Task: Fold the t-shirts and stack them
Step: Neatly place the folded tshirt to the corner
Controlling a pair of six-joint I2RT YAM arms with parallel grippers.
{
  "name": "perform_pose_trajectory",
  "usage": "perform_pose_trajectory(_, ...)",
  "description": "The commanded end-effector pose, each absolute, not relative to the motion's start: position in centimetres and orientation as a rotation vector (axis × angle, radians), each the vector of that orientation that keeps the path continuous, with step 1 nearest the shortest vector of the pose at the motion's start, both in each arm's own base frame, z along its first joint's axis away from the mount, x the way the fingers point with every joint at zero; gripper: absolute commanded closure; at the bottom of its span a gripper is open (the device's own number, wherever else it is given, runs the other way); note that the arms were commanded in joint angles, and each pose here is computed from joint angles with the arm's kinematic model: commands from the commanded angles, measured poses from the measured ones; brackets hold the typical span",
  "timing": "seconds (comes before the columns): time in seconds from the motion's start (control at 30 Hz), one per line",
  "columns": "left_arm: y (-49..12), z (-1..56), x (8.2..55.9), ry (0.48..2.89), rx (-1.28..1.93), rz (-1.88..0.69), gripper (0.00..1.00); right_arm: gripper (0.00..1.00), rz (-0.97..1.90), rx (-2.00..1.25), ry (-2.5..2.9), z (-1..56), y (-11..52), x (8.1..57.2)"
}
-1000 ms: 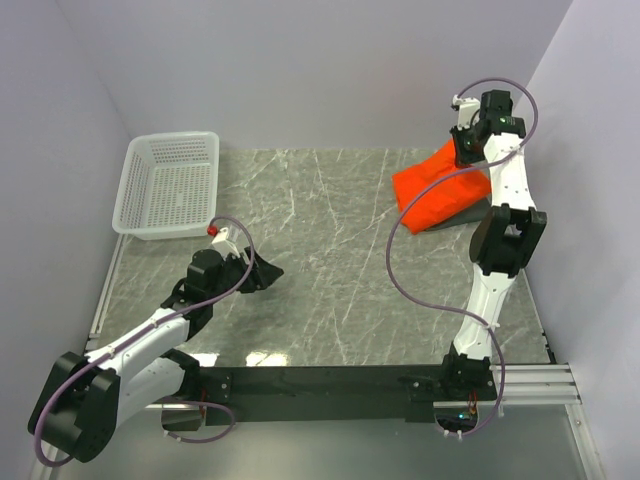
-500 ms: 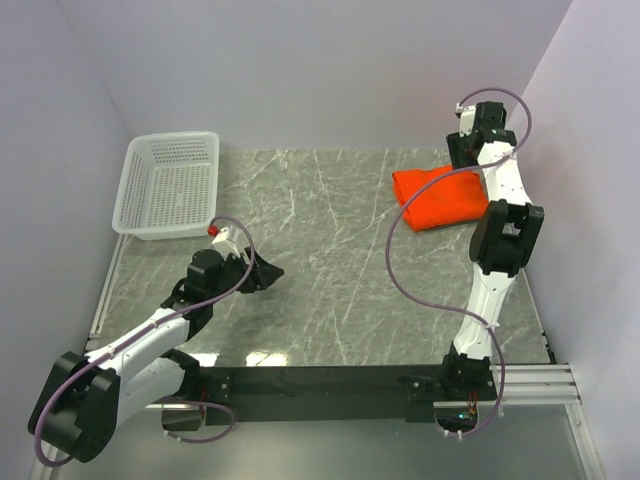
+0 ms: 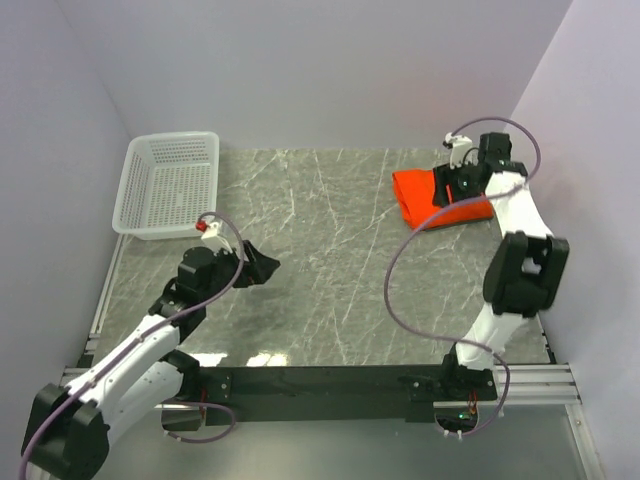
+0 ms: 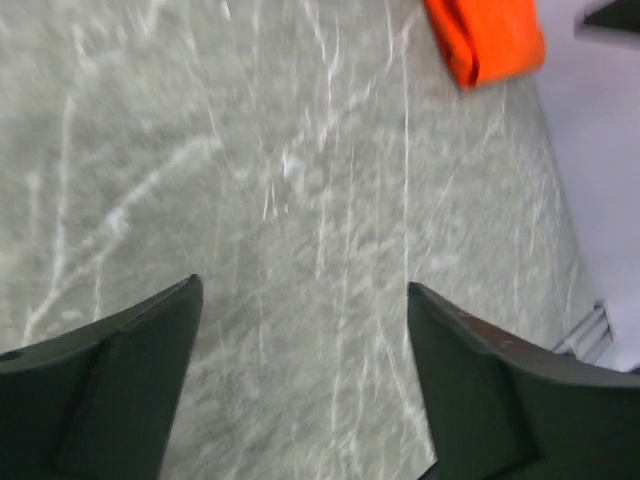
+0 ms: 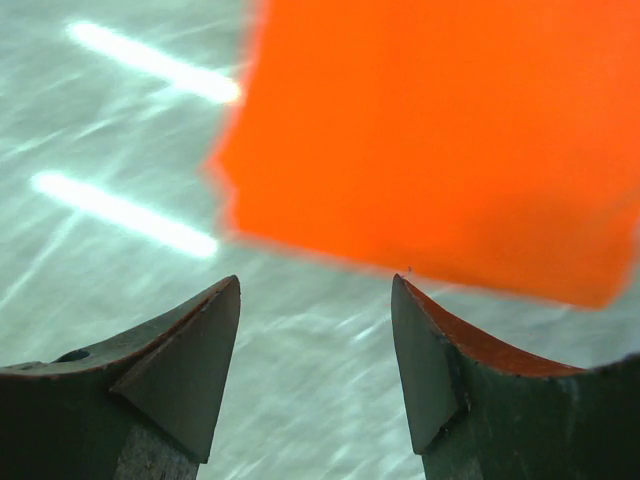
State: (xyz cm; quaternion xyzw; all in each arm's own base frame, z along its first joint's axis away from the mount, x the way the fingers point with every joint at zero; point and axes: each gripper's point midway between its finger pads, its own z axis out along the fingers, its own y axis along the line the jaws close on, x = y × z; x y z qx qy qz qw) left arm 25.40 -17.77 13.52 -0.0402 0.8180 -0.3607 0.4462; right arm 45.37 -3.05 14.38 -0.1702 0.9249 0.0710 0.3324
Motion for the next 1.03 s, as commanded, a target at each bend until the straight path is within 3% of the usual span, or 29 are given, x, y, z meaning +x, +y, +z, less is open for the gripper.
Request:
perform_pose_trajectory(0.0,-14.9,18.2,27.3,1.907,-0.195,-0.728,0.03,0.31,0.392,-0.564,2.252,18.3,2.1,40.5)
perform_pose_trajectory(0.03,-14.2,19.1,26.9,1.888,-0.222,-0.712,0.01,0.29,0.342,-0.569,2.177,20.7,2.4,39.5)
perform_pose_trajectory(0.1,-12.7,20.6,26.9,1.853,-0.268,-0.646,0.01,0.20,0.312,-0.498,2.197,19.7,2.2,37.1)
perform_pose_trajectory(0.2,-11.1,23.7,26.3,1.777,-0.275,-0.591,0.01,0.16,0.087,-0.393,2.110,21.2,-0.2,35.1)
perform_pose_trajectory(0.23,-10.6,24.4,25.9,1.783,-0.266,-0.560,0.01,0.09,-0.042,-0.326,2.048,23.2,-1.8,34.0)
perform_pose_trajectory(0.33,-9.4,24.8,25.4,1.808,-0.258,-0.483,0.01,0.06,-0.259,-0.085,1.927,24.8,-5.4,31.6)
perform_pose_trajectory(0.37,-9.0,24.7,25.2,1.830,-0.241,-0.449,0.01,0.00,-0.349,0.093,1.921,23.7,-7.6,30.3)
perform_pose_trajectory(0.77,-8.4,23.8,24.1,1.857,-0.190,-0.403,0.01,0.01,-0.313,0.493,1.845,23.6,-9.5,25.6)
perform_pose_trajectory(1.0,-8.4,23.8,24.0,1.847,-0.185,-0.405,0.01,0.02,-0.305,0.446,1.855,23.5,-9.2,26.1)
